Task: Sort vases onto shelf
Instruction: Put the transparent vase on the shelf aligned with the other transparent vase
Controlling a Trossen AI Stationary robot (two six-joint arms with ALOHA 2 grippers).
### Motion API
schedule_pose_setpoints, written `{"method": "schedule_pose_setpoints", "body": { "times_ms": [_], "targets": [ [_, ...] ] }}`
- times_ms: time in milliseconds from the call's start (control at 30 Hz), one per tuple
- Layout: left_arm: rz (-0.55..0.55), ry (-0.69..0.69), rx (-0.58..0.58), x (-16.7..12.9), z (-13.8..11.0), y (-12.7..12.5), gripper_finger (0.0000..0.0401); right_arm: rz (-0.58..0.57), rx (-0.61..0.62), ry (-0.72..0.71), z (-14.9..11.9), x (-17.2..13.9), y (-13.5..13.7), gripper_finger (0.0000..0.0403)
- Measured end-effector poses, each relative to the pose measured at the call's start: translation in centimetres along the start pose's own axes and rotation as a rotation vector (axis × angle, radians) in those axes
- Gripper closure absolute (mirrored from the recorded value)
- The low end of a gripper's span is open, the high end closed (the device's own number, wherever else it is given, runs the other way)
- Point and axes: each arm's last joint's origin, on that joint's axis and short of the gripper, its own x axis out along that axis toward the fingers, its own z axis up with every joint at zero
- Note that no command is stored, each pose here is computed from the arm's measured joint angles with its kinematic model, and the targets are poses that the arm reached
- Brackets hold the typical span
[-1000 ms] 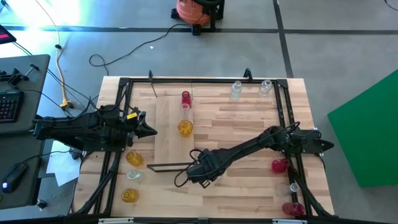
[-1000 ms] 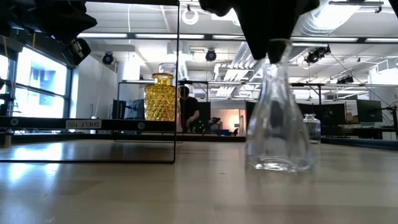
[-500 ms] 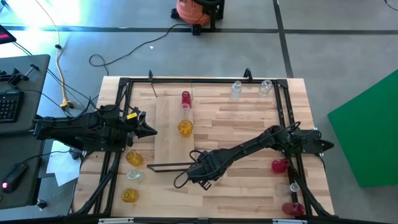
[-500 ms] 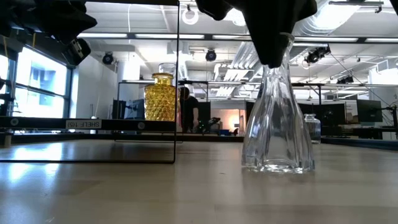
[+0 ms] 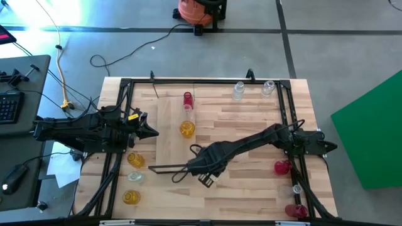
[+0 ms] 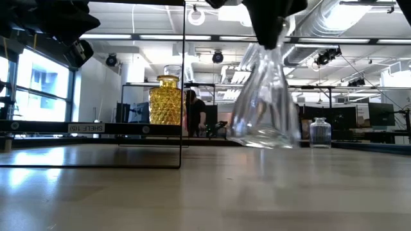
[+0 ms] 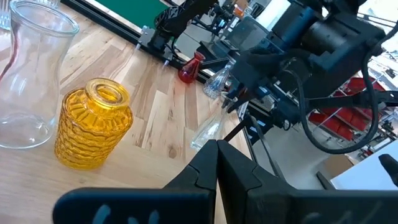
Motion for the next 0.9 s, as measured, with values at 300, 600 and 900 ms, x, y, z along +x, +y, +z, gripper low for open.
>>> {"method": "schedule_pose_setpoints", "body": {
  "times_ms": [300,600,900],
  "targets": [
    [-0.01,0.006,-0.033,0.0,0.0,0.0,0.0401,-0.049,-0.019,-0.067,2.0,-0.2,-1.4,0.04],
    [-0.01,0.006,-0.035,0.0,0.0,0.0,0.0401,-0.083,-0.018,-0.109,3.8,-0.4,-2.8,0.0401],
    [-0.011,0.007,-0.04,0.0,0.0,0.0,0.0401,0.002,-0.016,-0.065,3.5,-1.9,-3.3,0.0402]
  ]
}}
